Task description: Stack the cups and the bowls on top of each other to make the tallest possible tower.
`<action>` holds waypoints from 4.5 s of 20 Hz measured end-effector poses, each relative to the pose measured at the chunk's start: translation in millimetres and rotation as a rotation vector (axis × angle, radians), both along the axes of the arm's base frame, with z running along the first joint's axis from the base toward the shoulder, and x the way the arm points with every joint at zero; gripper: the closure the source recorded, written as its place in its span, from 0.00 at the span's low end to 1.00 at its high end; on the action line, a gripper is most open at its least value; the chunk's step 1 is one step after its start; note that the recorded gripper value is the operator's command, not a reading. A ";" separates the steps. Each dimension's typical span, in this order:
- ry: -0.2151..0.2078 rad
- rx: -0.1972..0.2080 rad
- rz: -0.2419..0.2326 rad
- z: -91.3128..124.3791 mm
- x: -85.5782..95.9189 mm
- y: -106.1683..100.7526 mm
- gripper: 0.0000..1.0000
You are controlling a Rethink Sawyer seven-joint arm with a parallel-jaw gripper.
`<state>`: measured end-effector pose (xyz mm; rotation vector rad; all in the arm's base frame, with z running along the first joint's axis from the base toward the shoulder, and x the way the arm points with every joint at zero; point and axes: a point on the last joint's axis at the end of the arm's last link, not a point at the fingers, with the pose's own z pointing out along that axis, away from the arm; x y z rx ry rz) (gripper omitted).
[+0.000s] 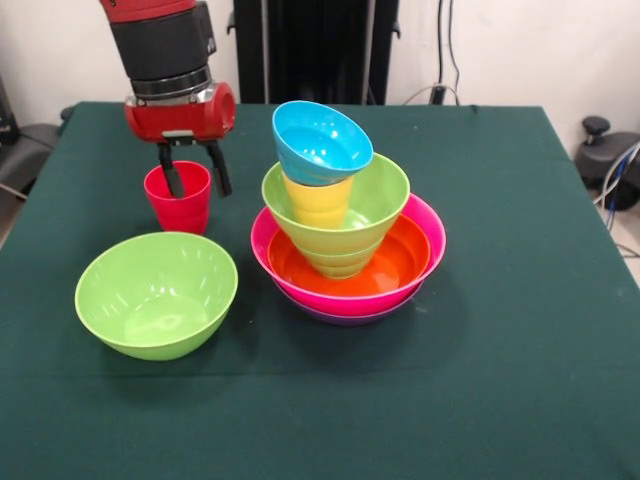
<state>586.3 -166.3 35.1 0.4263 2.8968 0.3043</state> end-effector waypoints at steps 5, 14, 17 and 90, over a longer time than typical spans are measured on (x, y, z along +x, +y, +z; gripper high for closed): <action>0.003 -0.012 -0.002 -8.8 0.6 -4.6 0.00; 0.002 -0.056 0.044 -31.1 -4.4 -7.2 0.00; 0.008 -0.064 0.056 -38.3 -7.8 -5.9 0.00; 0.005 -0.028 0.093 -24.9 -66.2 10.1 0.00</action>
